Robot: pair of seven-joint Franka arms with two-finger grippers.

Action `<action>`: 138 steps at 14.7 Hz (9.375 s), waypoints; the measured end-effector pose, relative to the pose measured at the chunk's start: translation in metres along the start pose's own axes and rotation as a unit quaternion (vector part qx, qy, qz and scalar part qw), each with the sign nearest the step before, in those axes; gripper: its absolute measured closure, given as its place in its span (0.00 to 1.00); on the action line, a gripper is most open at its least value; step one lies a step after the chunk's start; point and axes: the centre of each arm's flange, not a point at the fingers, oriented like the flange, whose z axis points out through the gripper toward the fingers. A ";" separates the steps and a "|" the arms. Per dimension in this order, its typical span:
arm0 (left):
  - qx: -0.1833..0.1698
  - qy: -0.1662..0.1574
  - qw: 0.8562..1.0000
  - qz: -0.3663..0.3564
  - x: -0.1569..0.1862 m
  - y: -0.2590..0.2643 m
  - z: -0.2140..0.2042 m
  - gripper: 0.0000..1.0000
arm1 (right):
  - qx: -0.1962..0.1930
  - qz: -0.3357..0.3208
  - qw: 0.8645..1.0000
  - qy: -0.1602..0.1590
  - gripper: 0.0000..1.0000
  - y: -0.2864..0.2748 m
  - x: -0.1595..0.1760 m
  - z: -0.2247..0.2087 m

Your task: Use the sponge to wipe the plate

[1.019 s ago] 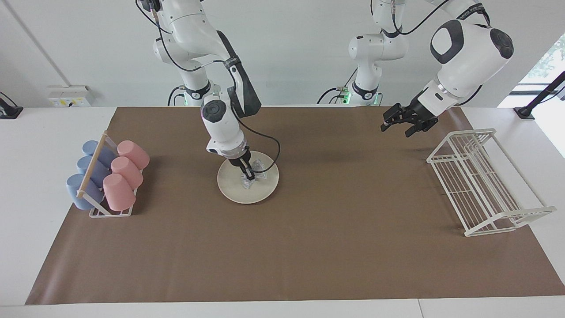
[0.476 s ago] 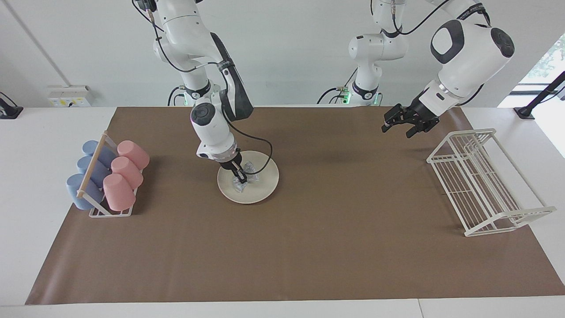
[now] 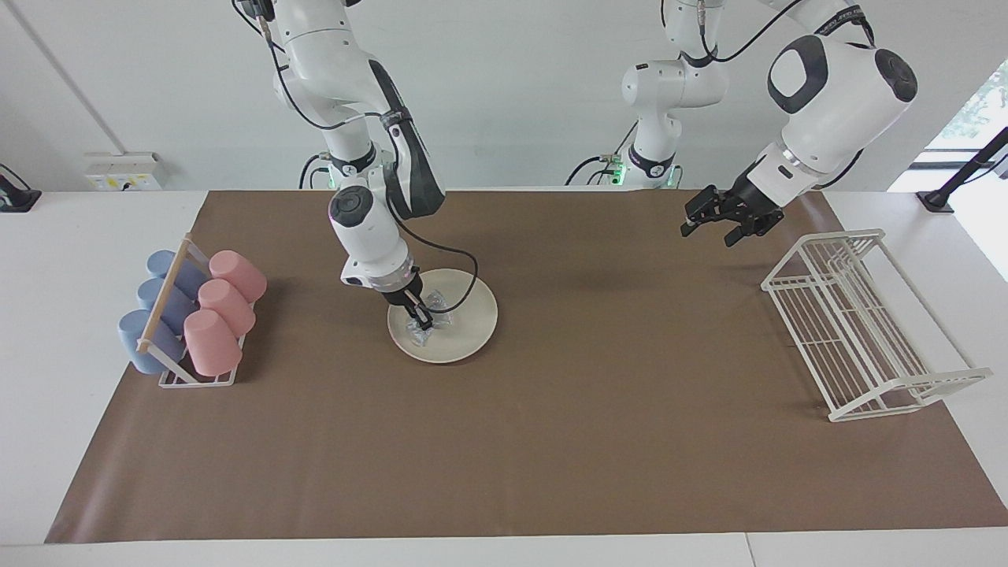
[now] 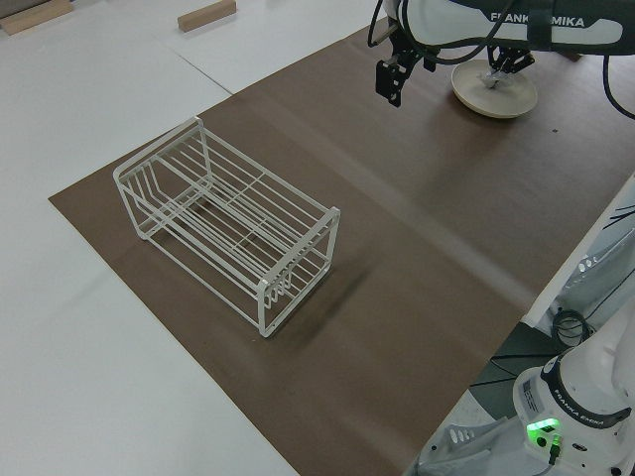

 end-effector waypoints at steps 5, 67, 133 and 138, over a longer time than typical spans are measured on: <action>0.000 0.000 1.000 0.000 0.000 0.000 0.000 0.00 | -0.007 0.055 0.998 -0.005 0.90 -0.009 -0.053 0.008; -0.414 0.016 0.910 0.019 -0.017 0.079 0.078 0.96 | 0.029 0.242 0.970 0.013 0.40 -0.132 -0.265 -0.187; 0.577 -0.022 0.817 0.010 0.111 -0.085 0.087 0.40 | -0.103 -0.496 0.862 -0.003 0.00 0.070 0.128 -0.340; 0.549 -0.019 0.835 -0.005 0.110 -0.081 0.086 0.00 | -0.103 -0.493 0.864 -0.003 0.00 0.072 0.130 -0.341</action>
